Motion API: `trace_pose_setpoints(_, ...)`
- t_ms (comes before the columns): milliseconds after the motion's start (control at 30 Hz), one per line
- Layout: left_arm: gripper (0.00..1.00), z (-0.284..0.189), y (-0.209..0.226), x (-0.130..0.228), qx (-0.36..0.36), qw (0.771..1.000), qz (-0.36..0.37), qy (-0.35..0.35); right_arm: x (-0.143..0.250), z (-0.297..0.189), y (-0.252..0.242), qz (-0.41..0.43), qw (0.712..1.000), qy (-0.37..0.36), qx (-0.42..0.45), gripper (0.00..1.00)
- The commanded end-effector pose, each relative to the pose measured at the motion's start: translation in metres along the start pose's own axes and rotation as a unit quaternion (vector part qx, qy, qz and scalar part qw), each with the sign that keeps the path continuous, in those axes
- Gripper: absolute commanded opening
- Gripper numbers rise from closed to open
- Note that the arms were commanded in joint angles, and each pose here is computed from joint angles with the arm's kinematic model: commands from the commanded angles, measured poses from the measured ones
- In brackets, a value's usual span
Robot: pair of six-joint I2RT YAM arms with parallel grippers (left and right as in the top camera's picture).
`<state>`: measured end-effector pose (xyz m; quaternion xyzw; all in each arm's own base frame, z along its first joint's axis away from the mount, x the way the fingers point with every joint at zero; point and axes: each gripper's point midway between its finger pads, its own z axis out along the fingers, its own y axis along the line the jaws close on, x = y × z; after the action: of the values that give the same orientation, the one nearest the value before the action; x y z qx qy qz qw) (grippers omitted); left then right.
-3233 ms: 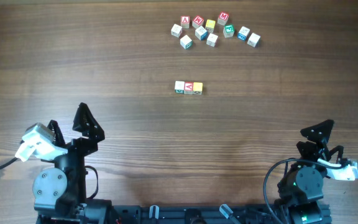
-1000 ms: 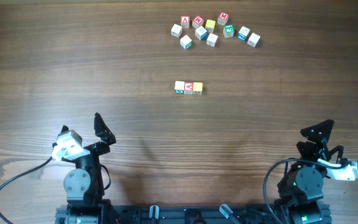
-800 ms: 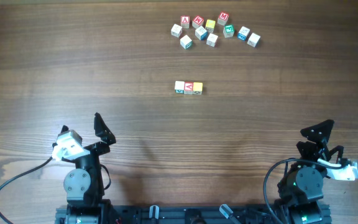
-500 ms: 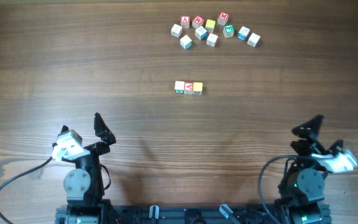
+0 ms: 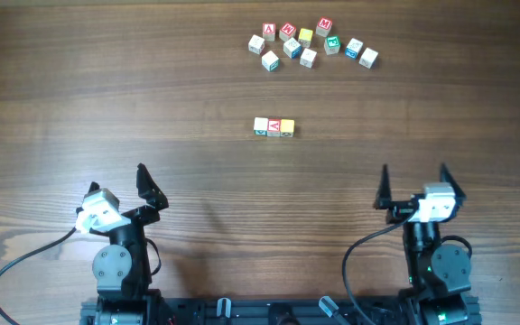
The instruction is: Form a horizontal line
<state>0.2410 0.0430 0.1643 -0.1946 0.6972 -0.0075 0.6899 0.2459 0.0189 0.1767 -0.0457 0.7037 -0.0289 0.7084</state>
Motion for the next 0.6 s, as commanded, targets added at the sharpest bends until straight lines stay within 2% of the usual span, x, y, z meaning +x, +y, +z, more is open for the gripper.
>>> trace_pose_setpoints(0,1.00,0.0000,0.0007,0.0010,0.001,1.000,0.009,0.000,-0.0026,-0.0011,0.0170,0.001,0.999,-0.008,-0.050,1.00)
trace_pose_setpoints(567,1.00,0.0000,0.0007,0.0010,0.001,1.000,0.009,0.000,-0.0017,-0.0002,0.0088,0.001,0.999,-0.006,-0.033,1.00)
